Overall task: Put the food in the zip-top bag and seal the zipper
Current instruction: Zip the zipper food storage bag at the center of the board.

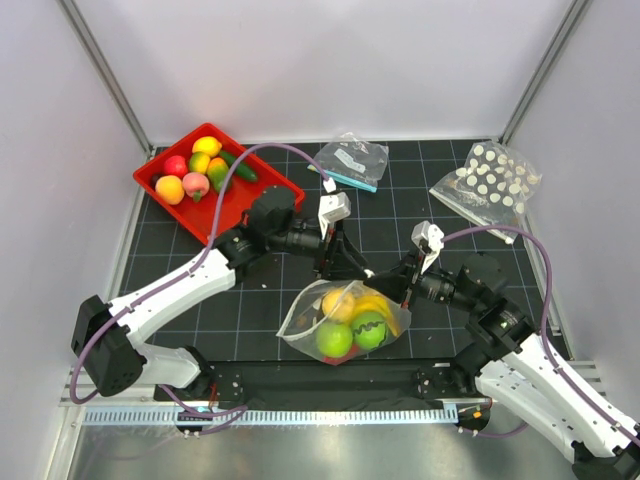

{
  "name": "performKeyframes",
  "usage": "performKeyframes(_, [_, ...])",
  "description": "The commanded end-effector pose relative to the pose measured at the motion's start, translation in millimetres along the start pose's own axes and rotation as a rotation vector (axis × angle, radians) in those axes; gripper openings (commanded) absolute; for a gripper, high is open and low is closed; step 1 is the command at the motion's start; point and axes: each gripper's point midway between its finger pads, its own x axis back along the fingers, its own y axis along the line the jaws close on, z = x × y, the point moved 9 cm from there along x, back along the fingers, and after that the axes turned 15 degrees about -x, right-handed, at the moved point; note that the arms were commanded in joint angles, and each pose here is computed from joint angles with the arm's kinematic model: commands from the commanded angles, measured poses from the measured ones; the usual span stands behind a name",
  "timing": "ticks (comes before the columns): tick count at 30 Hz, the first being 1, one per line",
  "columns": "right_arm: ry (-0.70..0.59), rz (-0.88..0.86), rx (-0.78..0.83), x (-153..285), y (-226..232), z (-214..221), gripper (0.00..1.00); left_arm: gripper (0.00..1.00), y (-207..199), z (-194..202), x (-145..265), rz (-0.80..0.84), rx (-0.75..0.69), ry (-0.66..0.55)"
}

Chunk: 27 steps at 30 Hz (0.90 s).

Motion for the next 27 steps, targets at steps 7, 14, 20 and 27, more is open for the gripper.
performKeyframes(7, [-0.06,-0.034,0.036,-1,14,-22,0.01,0.13,-1,-15,1,-0.033,-0.045,-0.016])
performKeyframes(14, [-0.132,0.088,0.019,5,9,-29,0.01,0.0,0,-12,1,-0.047,-0.05,0.003])
performKeyframes(20, [-0.327,0.295,-0.023,31,10,-46,0.01,0.0,2,-9,0,-0.046,-0.038,0.023])
performKeyframes(27, [-0.592,0.504,-0.029,80,16,-60,0.01,0.0,4,-6,-3,-0.03,-0.018,0.035])
